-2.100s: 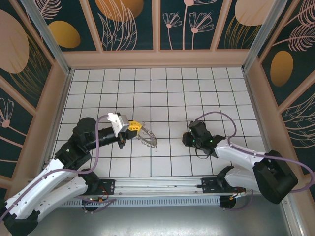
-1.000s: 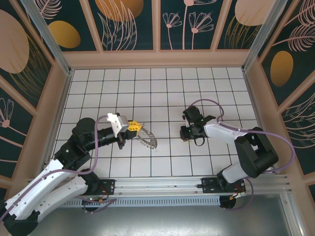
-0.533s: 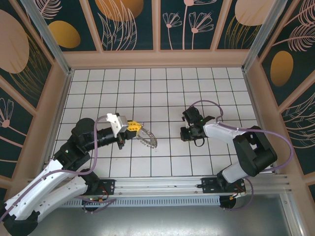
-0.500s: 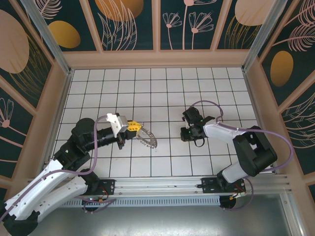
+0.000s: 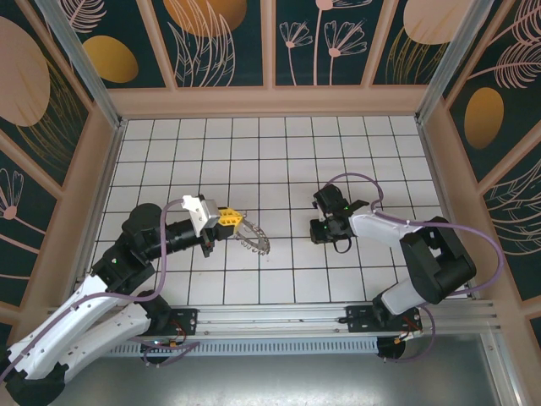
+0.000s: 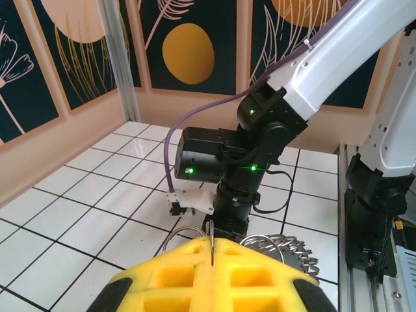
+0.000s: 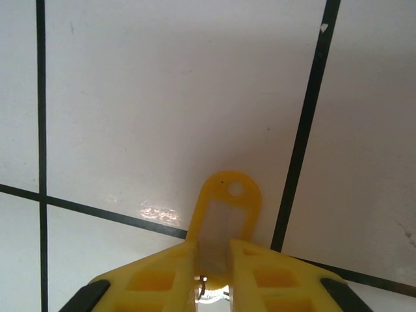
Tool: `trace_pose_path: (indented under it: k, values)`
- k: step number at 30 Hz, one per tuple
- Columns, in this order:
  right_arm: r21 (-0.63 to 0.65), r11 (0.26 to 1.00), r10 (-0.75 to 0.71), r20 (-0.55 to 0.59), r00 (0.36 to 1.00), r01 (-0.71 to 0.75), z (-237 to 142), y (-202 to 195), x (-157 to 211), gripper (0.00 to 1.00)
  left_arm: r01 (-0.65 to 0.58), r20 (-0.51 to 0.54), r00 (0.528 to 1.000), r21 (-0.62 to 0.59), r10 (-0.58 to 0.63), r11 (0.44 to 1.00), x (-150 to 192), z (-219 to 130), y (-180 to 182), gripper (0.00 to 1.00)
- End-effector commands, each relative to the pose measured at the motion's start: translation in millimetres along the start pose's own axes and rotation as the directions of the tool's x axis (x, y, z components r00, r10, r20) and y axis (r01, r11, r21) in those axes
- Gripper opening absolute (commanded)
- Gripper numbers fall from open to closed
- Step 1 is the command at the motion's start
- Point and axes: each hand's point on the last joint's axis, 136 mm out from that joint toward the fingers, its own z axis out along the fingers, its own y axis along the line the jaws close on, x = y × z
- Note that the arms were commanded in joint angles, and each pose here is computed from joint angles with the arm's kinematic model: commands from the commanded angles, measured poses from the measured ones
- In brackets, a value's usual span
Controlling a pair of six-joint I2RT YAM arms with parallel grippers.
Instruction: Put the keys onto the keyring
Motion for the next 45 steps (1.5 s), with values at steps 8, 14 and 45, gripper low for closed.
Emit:
trace_pose_path:
  k: [8,14,45]
  values:
    - [-0.001,1.000,-0.007,0.000,1.000,0.007,-9,3,1,0.20,-0.009,0.059,0.998,0.018,0.008,1.000,-17,-5,-5,0.00]
    - [-0.004,1.000,-0.023,-0.033,0.999,0.023,-4,5,3,0.20,-0.009,0.058,0.998,0.016,0.008,1.000,-16,-6,-5,0.00]
    - [-0.017,1.000,-0.024,-0.119,0.993,0.022,-2,16,22,0.13,-0.020,0.067,0.998,0.007,0.020,1.000,-19,-10,-6,0.00]
